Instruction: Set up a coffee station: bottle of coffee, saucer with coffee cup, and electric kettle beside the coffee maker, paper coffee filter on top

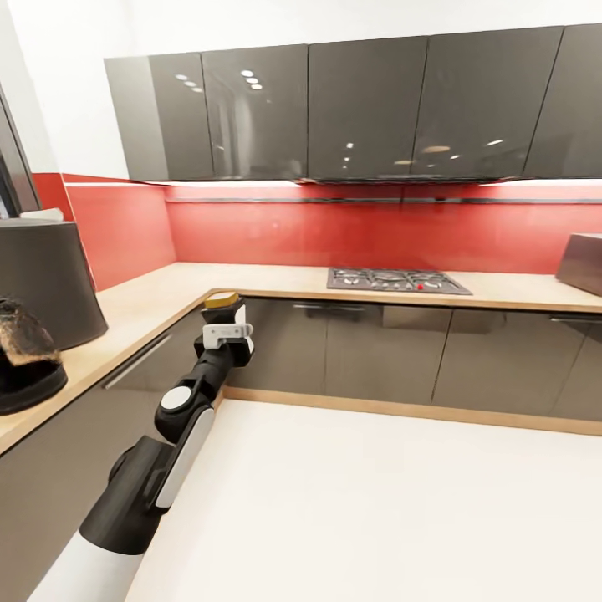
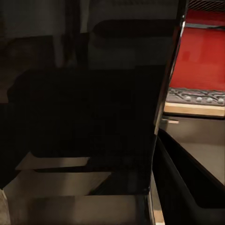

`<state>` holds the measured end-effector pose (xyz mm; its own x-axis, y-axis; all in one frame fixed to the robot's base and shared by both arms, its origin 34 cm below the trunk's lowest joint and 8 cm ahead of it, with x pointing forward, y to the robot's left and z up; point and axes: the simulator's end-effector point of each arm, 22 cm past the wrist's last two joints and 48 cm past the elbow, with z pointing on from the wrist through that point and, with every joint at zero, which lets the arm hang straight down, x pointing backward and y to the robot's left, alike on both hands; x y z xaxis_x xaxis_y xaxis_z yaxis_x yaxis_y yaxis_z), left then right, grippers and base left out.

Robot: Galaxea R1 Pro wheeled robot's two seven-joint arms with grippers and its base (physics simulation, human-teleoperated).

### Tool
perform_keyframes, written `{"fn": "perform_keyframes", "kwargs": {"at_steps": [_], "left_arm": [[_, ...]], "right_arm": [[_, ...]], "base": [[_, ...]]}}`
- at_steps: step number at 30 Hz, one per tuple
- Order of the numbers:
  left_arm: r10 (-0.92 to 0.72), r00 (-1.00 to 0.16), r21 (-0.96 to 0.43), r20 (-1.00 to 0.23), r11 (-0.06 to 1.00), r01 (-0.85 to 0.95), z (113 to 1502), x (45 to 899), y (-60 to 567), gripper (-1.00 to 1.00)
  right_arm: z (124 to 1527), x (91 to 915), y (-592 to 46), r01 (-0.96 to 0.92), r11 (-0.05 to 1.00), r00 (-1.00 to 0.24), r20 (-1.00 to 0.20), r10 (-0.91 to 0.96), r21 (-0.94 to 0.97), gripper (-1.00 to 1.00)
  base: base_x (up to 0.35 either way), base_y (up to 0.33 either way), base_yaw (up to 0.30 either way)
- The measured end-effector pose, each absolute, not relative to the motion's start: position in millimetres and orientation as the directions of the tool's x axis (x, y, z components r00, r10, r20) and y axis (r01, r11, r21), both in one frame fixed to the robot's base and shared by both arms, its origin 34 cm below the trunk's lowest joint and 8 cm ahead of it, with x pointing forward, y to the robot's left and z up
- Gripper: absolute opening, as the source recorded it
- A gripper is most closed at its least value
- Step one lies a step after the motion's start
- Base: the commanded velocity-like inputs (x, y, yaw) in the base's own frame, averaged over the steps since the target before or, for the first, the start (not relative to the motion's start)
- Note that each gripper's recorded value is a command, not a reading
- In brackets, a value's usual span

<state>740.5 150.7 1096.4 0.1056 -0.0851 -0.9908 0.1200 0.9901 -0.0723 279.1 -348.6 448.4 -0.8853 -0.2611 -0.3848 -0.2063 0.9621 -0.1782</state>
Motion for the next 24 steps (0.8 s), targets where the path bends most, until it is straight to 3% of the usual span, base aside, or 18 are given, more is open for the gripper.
{"fn": "perform_keyframes", "kwargs": {"at_steps": [24], "left_arm": [[-0.084,0.105,-0.072,-0.991,0.991,0.115,1096.2,740.9,153.4,-1.00]], "right_arm": [[448.4,279.3,-348.4,-0.206,0.962,-0.885,-0.386,-0.261,-0.178,1.00]], "base": [[0.327,-0.008,0.000]]}}
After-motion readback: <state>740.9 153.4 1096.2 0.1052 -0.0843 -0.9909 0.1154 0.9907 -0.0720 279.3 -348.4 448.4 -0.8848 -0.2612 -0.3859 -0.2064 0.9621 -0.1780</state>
